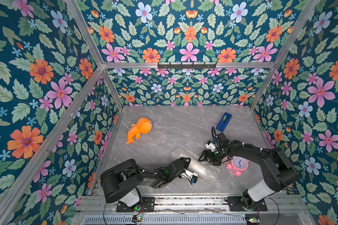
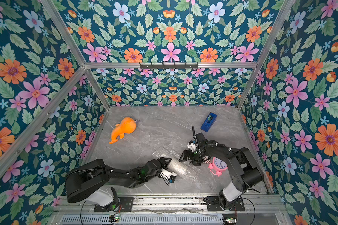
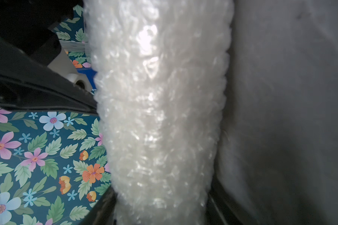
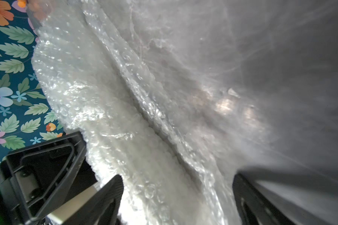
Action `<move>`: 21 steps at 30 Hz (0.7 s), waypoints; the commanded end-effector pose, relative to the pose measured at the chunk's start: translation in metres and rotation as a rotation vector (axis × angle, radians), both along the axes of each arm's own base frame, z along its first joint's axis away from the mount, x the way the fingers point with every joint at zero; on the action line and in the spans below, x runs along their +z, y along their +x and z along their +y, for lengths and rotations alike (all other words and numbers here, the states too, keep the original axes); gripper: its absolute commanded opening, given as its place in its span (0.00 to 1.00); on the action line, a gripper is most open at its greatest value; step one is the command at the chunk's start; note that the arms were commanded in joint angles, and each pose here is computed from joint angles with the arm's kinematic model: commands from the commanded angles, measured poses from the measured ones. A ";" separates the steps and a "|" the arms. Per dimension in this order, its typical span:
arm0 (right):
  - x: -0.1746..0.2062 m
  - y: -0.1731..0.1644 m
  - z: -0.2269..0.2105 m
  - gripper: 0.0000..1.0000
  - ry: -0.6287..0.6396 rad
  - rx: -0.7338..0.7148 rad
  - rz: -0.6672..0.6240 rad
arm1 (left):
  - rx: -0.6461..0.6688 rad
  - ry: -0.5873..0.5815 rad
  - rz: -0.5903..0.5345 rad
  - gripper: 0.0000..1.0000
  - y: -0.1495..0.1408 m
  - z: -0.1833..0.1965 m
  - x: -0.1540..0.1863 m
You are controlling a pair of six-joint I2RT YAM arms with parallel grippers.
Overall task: Wrap vases in bubble wrap
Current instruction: Wrap the vase in bubble wrap.
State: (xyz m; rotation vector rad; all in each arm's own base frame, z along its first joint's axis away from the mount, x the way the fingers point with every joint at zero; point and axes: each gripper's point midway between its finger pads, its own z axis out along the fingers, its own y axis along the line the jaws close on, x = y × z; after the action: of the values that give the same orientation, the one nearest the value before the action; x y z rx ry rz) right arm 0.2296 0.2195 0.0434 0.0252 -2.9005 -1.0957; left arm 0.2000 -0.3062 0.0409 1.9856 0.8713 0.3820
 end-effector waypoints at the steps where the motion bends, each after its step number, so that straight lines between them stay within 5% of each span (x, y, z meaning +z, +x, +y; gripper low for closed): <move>1: 0.006 -0.004 0.010 0.89 0.029 0.023 -0.012 | -0.035 0.174 0.084 0.46 -0.016 0.023 -0.038; 21: 0.009 -0.015 0.019 0.79 -0.185 0.192 -0.244 | -0.037 0.169 0.100 0.46 -0.015 0.020 -0.036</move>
State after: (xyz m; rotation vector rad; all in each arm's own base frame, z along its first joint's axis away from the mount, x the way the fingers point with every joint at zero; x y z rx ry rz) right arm 0.2182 0.2454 0.0578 0.4023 -3.0886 -0.9367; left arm 0.2024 -0.3074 0.0413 1.9986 0.8719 0.3835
